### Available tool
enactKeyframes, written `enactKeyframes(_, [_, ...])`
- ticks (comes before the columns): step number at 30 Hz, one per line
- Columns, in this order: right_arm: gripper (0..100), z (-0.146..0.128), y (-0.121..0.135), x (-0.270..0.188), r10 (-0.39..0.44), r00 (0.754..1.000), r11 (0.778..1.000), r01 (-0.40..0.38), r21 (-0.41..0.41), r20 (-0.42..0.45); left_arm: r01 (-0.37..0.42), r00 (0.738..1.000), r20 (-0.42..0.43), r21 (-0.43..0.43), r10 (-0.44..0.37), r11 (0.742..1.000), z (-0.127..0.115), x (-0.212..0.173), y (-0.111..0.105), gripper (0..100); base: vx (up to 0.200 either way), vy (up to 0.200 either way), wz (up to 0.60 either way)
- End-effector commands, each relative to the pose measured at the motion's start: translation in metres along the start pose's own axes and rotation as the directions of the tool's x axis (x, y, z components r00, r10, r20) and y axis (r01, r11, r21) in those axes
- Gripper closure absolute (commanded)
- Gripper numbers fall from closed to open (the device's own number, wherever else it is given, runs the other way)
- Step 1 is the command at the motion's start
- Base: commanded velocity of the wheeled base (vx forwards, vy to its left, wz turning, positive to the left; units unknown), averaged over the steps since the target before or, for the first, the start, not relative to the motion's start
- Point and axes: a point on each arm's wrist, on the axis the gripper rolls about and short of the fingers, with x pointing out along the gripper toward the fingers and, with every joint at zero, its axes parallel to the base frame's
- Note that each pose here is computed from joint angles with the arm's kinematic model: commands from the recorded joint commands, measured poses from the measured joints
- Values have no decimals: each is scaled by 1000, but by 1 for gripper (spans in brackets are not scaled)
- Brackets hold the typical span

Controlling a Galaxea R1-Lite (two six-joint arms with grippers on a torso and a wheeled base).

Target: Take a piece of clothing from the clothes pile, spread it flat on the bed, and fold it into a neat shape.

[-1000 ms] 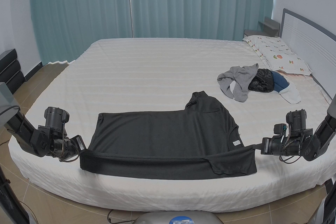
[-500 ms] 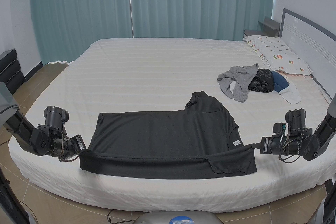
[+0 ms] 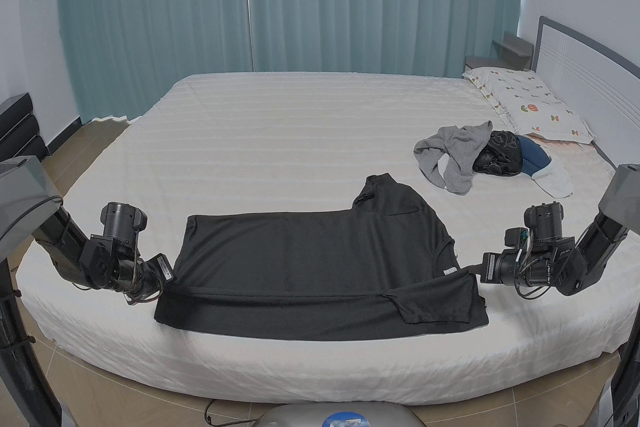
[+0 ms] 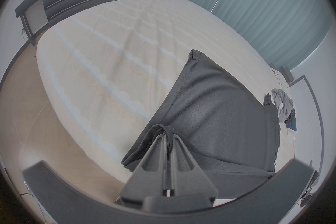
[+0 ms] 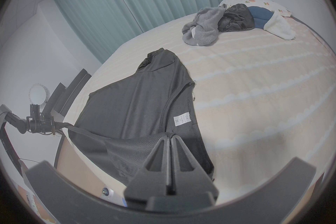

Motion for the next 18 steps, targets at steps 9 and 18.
enactKeyframes(9, [0, -5, -7, 22, 1, 1000, 1000, 0, 11, -26, -10, 1000, -14, -36, 10, 999, 3, 19, -3, 0, 0, 0, 0])
enactKeyframes(18, [0, 11, 3, 5, 22, 999, 990, -27, 136, 37, -4, 1000, 7, -84, 4, 996, 9, 16, -1, 0, 0, 0, 0])
